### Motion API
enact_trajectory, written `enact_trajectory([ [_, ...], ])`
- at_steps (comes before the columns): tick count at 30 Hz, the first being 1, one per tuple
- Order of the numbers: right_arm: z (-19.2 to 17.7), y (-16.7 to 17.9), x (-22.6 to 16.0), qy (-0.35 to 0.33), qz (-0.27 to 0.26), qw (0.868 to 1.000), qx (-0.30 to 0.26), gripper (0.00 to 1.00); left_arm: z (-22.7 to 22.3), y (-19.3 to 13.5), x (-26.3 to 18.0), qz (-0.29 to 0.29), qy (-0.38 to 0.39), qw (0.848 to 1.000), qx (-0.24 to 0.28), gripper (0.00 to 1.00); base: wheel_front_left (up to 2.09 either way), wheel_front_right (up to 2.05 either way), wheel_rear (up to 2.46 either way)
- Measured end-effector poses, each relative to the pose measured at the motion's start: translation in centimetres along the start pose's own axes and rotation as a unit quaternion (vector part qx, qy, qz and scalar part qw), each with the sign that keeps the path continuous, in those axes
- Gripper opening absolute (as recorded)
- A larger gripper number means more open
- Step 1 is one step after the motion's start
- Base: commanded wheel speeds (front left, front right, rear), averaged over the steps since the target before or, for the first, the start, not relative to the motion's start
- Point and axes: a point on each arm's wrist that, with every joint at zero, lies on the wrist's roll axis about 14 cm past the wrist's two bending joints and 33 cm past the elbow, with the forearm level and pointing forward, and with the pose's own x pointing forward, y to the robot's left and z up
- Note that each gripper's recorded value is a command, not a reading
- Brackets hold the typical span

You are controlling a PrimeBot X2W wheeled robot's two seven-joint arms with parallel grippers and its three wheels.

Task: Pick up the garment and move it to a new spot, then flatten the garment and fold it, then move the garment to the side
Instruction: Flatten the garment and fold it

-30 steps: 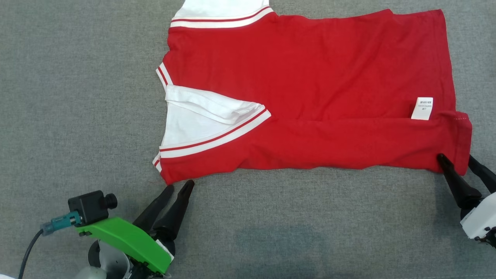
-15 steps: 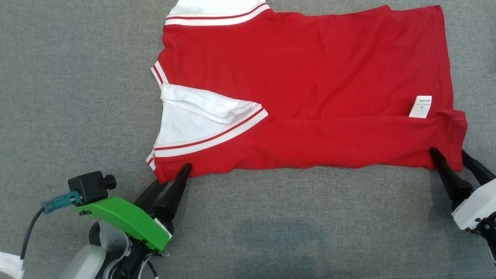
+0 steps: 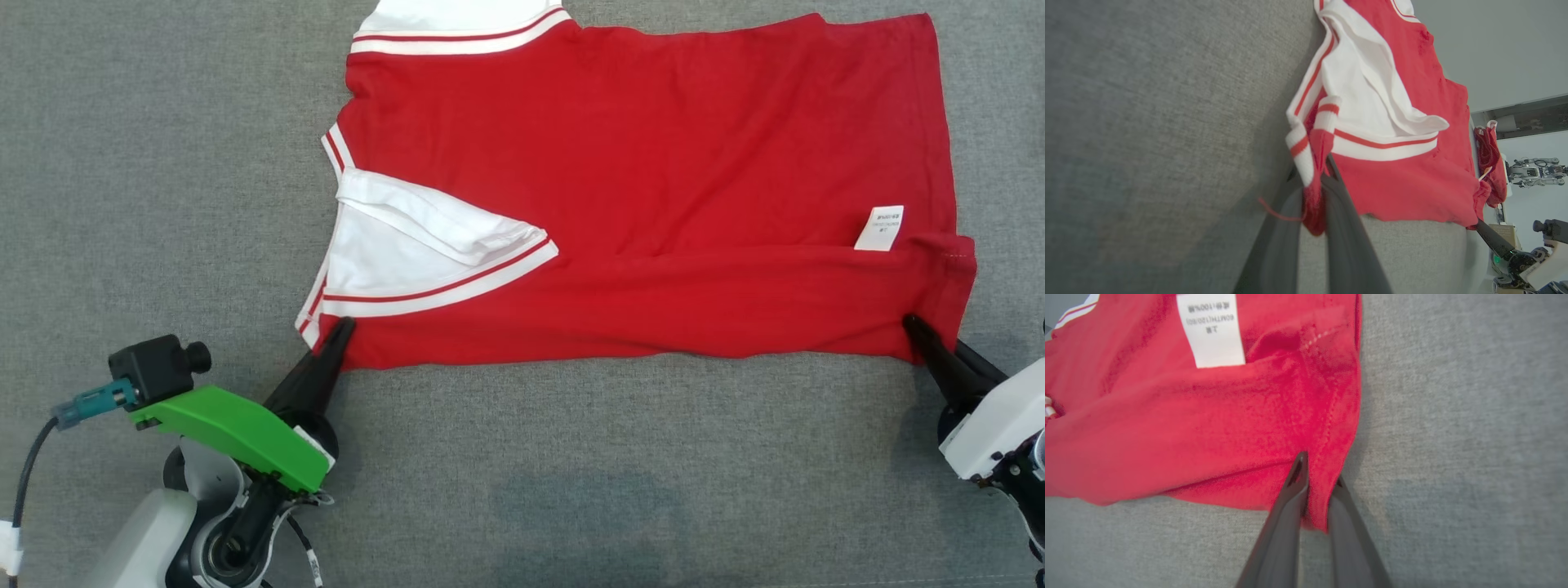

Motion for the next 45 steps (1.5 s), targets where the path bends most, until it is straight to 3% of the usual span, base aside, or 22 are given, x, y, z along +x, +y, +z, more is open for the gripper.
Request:
enact_trajectory([
  [8,1.2,-0.5,-0.9,0.013,0.013,0.999,0.036,0.00,1.5,-0.6,-0.8,-0.008,-0.024,1.000,0.004,0.00,0.00,0.00,0.00],
  [21,0.0,-4.4,-5.4,0.107,-0.021,0.991,0.077,0.00,-1.4,-2.6,-5.4,-0.012,-0.029,0.999,-0.039,0.00,0.00,0.00,0.00],
  [30,-1.4,-3.2,-5.6,0.142,-0.009,0.987,0.080,0.00,-4.7,-2.8,-6.0,-0.005,0.013,0.998,-0.063,0.00,0.00,0.00,0.00],
  [34,-2.6,-1.7,-5.1,0.164,0.007,0.984,0.067,0.00,-5.3,-2.0,-4.6,0.008,0.023,0.999,-0.036,0.00,0.00,0.00,0.00],
  [35,-2.8,-1.5,-5.1,0.167,0.008,0.984,0.062,0.00,-5.5,-2.1,-4.3,0.007,0.025,0.999,-0.037,0.09,0.00,0.00,0.00],
  [36,-2.9,-1.4,-5.2,0.169,0.007,0.984,0.057,0.09,-5.6,-2.1,-4.0,0.009,0.027,0.999,-0.035,0.34,0.00,0.00,0.00],
  [37,-2.9,-1.5,-5.3,0.169,0.005,0.984,0.052,0.09,-5.7,-1.8,-3.9,0.014,0.028,0.999,-0.032,0.34,0.00,0.00,0.00],
  [38,-2.7,-1.7,-5.4,0.165,0.001,0.985,0.045,0.50,-5.6,-1.5,-3.8,0.020,0.027,0.999,-0.027,0.61,0.00,0.00,0.00],
  [39,-2.6,-2.0,-5.5,0.163,-0.006,0.986,0.035,1.00,-5.5,-1.1,-3.8,0.027,0.027,0.999,-0.018,1.00,0.00,0.00,0.00],
  [45,-1.4,-4.3,-6.3,0.131,-0.052,0.990,-0.014,1.00,-5.0,0.1,-4.2,0.056,0.028,0.998,0.005,1.00,0.00,0.00,0.00],
])
